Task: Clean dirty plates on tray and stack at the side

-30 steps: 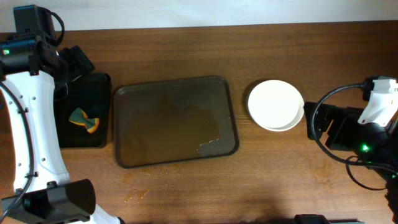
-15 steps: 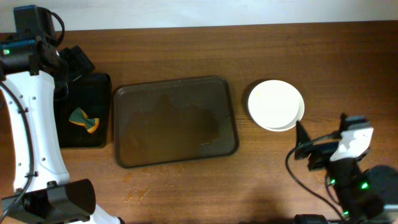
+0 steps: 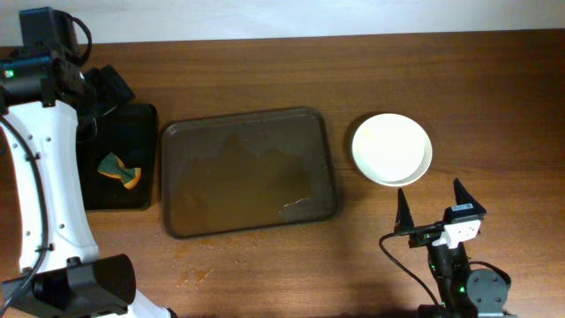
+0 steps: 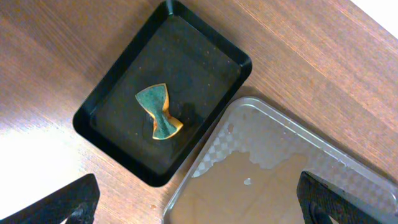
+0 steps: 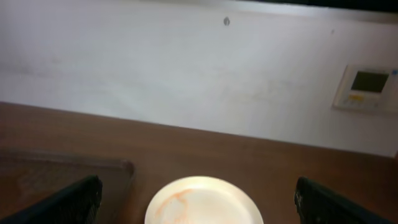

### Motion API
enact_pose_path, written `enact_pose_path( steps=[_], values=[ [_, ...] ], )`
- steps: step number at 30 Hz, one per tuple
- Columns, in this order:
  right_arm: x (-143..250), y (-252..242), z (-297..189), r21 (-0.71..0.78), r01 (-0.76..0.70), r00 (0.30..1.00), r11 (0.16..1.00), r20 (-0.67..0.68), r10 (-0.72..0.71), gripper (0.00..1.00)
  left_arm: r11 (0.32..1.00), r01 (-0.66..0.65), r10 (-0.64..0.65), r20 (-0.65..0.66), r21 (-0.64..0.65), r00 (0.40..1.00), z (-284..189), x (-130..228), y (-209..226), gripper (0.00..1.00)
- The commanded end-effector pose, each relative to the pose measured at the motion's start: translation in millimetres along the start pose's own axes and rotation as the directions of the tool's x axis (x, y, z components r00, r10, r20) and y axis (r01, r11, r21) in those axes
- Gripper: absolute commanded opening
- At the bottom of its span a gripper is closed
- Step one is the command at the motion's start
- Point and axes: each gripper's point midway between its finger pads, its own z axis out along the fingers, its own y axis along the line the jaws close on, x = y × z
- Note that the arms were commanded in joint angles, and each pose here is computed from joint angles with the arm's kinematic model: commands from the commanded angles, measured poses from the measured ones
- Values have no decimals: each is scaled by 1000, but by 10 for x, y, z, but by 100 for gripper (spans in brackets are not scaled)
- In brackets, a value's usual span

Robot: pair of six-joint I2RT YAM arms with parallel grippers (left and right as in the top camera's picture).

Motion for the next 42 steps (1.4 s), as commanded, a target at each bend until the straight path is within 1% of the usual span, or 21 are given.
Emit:
enact_pose_path(
  steps=[1, 5, 9, 12, 39, 42],
  values=[
    [98, 13, 17, -4, -6, 1000, 1000, 3, 6, 98, 1000, 12, -12, -7, -4, 1000, 24, 8, 5, 100],
    [373, 15, 51, 0, -14, 999, 1000, -41, 14, 98, 1000, 13, -13, -7, -4, 1000, 24, 7, 7, 100],
    [434, -75, 49, 54, -10, 998, 998, -60, 13, 98, 1000, 13, -13, -7, -4, 1000, 24, 7, 7, 100],
    [621, -12, 33, 23, -27, 990, 999, -135, 30, 98, 1000, 13, -13, -7, -4, 1000, 24, 7, 7, 100],
    [618, -15, 35, 25, -26, 991, 999, -134, 29, 98, 1000, 13, -13, -7, -5, 1000, 24, 7, 7, 100],
    [618, -15, 35, 25, -26, 991, 999, -134, 29, 99, 999, 20, -20, 5, -38, 1000, 26, -22, 93, 100]
  ],
)
